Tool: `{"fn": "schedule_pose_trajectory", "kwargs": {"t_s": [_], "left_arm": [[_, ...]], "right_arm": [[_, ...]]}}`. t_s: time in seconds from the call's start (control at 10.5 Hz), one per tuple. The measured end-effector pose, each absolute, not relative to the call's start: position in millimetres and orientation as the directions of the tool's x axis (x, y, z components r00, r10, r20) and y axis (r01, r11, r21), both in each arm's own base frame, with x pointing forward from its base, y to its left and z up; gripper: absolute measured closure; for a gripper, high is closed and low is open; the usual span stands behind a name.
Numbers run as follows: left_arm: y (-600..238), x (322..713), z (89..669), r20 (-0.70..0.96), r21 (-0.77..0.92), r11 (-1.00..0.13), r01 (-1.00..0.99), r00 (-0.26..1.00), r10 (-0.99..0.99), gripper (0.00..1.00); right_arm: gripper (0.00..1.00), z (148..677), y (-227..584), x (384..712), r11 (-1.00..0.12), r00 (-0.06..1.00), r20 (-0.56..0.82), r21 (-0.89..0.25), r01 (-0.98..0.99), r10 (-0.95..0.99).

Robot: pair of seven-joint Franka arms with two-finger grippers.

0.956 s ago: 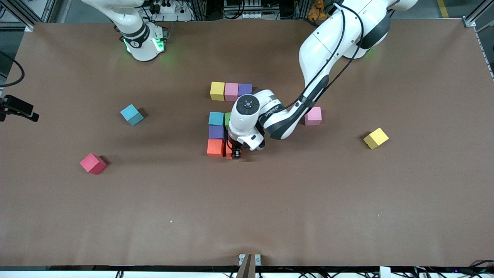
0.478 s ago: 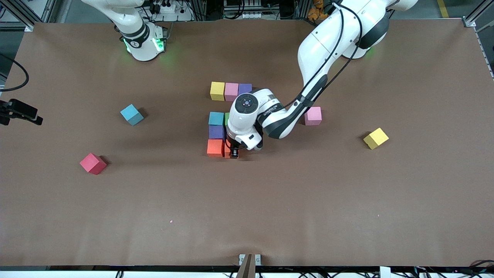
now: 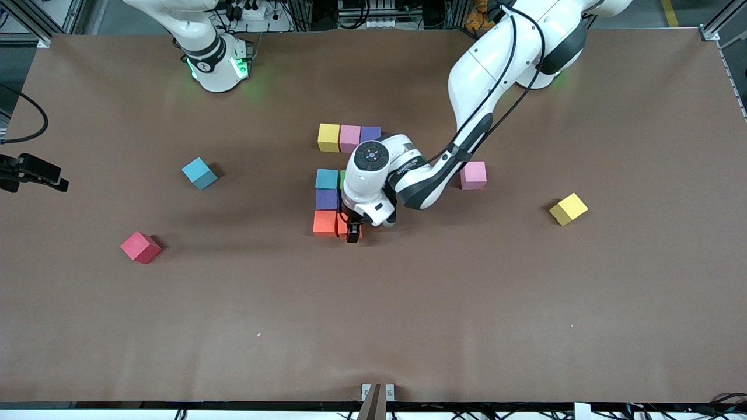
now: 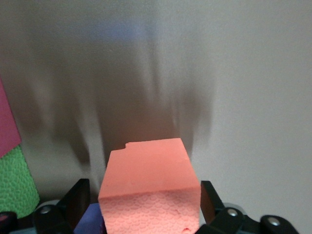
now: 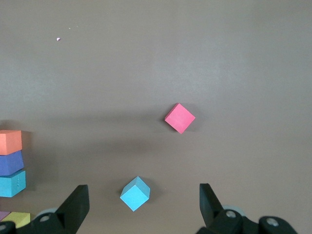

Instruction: Form number 2 with 11 blocks

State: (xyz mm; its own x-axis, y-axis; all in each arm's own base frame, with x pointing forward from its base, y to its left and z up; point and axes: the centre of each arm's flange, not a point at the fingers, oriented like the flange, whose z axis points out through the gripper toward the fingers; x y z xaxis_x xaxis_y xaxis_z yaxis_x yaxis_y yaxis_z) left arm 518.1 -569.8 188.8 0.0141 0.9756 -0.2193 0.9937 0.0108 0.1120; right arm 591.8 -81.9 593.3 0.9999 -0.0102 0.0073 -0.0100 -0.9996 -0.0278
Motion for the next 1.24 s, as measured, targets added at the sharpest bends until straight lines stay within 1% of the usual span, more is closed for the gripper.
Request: {"fn": "schedule_pose_trajectory", "kwargs": {"t_s": [0.19,0.48,0.67,1.05,1.24], "left_arm": [[-571,522,197,-0.228,0.122,0.016,0.992,0.013,0.974,0.00],[-567,531,227,-0.208,0.131,0.023,0.991,0.005,0.978,0.00],[-556,540,244,-0.183,0.130,0.031,0.991,-0.007,0.983,0.00],[-496,560,255,-0.168,0.074,-0.051,0.996,0.063,0.984,0.00],[-456,554,261,-0.142,0.045,-0.122,0.992,0.127,0.982,0.00]], "right_arm": [[0.00,595,-83,592,-1.000,1.000,0.012,-0.027,-0.011,-0.011],[0.00,596,-89,593,-0.999,1.000,0.024,-0.025,-0.020,-0.021],[0.00,600,-92,598,-1.000,0.997,0.067,-0.018,-0.024,-0.025],[0.00,605,-93,603,-1.000,0.993,0.116,-0.011,-0.025,-0.026],[0.00,605,-93,603,-1.000,0.993,0.119,-0.011,-0.025,-0.026]]}}
